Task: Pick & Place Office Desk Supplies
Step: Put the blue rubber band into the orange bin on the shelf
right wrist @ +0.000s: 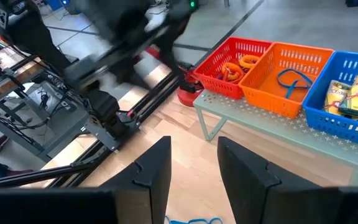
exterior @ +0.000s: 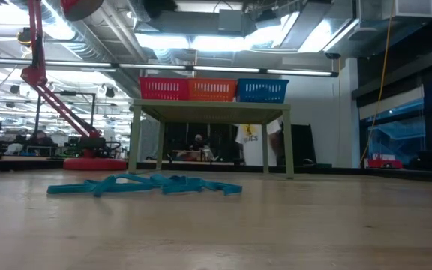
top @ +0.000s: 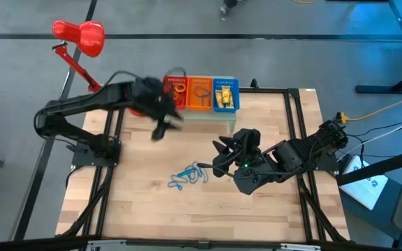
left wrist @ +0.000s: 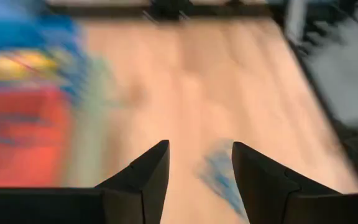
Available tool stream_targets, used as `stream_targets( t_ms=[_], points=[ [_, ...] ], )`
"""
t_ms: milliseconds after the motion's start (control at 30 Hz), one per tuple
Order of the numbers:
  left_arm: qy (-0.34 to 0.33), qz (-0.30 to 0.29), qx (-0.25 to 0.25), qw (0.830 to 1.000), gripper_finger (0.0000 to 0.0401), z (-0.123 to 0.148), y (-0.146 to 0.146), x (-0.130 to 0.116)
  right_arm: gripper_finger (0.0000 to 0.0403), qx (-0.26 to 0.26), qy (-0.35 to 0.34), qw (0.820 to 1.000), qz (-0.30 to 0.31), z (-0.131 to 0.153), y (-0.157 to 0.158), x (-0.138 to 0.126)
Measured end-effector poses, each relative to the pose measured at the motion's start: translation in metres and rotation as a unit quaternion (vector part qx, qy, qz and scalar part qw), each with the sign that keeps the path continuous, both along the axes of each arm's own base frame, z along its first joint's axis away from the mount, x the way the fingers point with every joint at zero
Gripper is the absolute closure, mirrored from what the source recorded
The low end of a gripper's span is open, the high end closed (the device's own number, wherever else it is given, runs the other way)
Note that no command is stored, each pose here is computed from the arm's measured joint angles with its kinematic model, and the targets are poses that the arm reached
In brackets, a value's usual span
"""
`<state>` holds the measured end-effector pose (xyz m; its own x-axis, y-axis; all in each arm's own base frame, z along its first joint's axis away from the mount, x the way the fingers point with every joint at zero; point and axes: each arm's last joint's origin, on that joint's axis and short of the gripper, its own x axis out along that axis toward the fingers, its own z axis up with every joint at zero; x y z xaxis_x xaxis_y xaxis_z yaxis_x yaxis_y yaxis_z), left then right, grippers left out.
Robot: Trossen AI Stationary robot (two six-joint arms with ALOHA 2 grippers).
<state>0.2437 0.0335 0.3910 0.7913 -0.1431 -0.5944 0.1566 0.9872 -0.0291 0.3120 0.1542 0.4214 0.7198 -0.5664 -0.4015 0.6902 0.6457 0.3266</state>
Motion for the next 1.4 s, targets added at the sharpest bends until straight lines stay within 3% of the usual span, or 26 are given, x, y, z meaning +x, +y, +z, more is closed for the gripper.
stream_targets(
  t_ms=[100, 300, 467, 600, 900, 1400],
  points=[
    [0.063, -0.042, -0.018, 0.997, 0.0228, -0.007, -0.029, -0.009, 0.027, -0.002, -0.012, 1.0, 0.0, 0.009, -0.003, -0.007],
    [0.144, -0.069, 0.035, 0.986, 0.0228, -0.033, -0.076, -0.019, 0.027, -0.051, -0.038, 0.997, 0.036, 0.039, 0.002, -0.039],
    [0.17, -0.052, 0.023, 0.984, 0.0228, -0.077, -0.097, -0.024, 0.027, -0.082, -0.027, 0.994, 0.062, 0.047, 0.009, -0.068],
    [0.167, -0.05, 0.047, 0.983, 0.0228, -0.117, -0.111, -0.026, 0.027, -0.054, -0.029, 0.996, 0.061, 0.046, 0.009, -0.09],
    [0.092, 0.014, 0.0, 0.996, 0.0229, -0.173, -0.108, -0.012, 0.027, -0.047, -0.069, 0.996, 0.035, 0.05, 0.01, -0.107],
    [0.127, 0.007, 0.007, 0.992, 0.0248, -0.238, -0.12, 0.023, 0.027, -0.048, -0.079, 0.996, 0.017, 0.049, 0.007, -0.107]
  ],
)
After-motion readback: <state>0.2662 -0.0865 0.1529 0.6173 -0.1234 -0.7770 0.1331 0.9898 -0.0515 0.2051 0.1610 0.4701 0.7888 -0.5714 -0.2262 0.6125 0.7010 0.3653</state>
